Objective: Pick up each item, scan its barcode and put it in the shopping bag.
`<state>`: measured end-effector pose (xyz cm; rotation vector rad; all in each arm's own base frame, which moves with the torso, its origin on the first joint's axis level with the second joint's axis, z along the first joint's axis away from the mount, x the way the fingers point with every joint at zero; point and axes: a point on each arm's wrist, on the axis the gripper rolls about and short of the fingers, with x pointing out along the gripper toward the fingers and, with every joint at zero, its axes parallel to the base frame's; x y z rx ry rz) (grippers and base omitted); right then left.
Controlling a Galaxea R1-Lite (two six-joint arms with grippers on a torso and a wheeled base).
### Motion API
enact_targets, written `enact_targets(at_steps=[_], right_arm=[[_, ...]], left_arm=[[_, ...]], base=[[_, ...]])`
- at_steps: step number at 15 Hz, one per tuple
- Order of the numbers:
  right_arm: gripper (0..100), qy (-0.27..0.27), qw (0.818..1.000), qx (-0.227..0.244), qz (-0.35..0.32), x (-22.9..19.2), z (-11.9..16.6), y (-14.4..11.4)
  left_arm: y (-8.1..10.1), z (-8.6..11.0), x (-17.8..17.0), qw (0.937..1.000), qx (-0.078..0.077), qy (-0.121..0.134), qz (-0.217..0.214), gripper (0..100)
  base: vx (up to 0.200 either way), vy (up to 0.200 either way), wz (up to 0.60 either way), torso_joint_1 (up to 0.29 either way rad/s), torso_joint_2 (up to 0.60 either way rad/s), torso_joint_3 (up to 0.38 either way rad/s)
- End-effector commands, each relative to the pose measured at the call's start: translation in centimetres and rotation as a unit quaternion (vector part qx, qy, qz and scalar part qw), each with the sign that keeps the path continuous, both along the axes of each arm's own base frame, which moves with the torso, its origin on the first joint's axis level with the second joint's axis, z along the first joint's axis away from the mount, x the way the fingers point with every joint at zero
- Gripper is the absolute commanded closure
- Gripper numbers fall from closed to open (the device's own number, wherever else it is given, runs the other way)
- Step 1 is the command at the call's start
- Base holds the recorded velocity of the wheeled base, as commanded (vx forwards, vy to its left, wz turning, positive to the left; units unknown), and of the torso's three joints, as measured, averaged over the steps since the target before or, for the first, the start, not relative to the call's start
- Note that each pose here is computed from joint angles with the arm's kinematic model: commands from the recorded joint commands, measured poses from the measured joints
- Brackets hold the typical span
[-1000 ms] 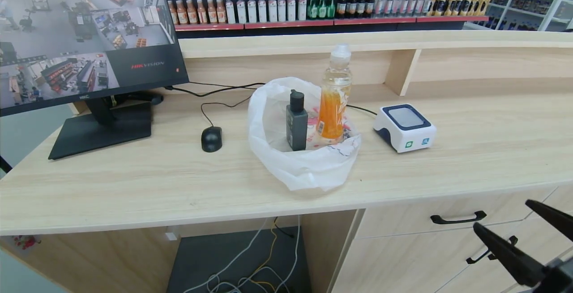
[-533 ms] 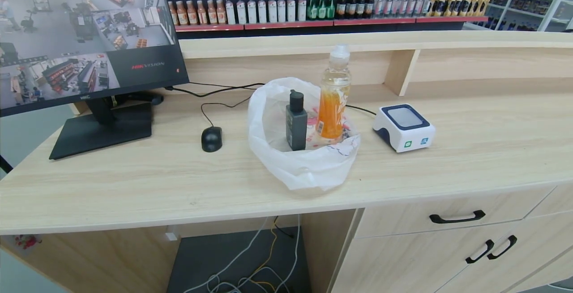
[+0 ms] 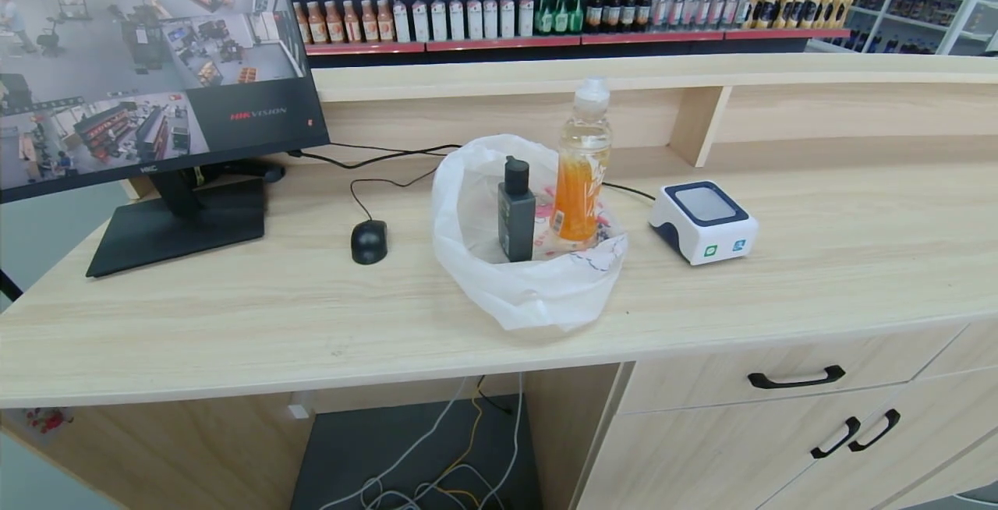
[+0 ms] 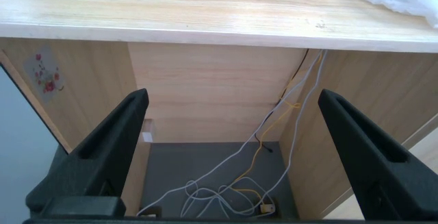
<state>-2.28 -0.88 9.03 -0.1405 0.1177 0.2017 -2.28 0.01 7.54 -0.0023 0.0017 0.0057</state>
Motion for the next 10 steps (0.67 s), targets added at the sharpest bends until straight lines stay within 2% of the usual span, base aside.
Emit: enact_targets(at_steps=[1,5,8,10], right_arm=[[0,0.008,0.999,0.001,-0.039,0.08,-0.01,0.20],[0,0.008,0.997,0.019,-0.070,0.12,-0.01,0.08],[0,0.040,0.991,0.020,-0.128,0.65,0.12,0.39],[0,0.022,0.988,0.033,-0.149,0.30,0.05,0.44]], left_arm=[[0.00,0.01,0.00,1.0000,0.000,-0.001,0.000,0],[0.00,0.00,0.00,1.0000,0.000,0.000,0.000,0],[0.00,0.00,0.00,1.0000,0.000,0.000,0.000,0],[0.00,0.00,0.00,1.0000,-0.001,0.000,0.000,0]], base=[[0.000,0.000,0.00,0.000,0.00,0.000],[0.000,0.000,0.00,0.000,0.00,0.000],[0.000,0.000,0.00,0.000,0.00,0.000],[0.000,0.000,0.00,0.000,0.00,0.000]])
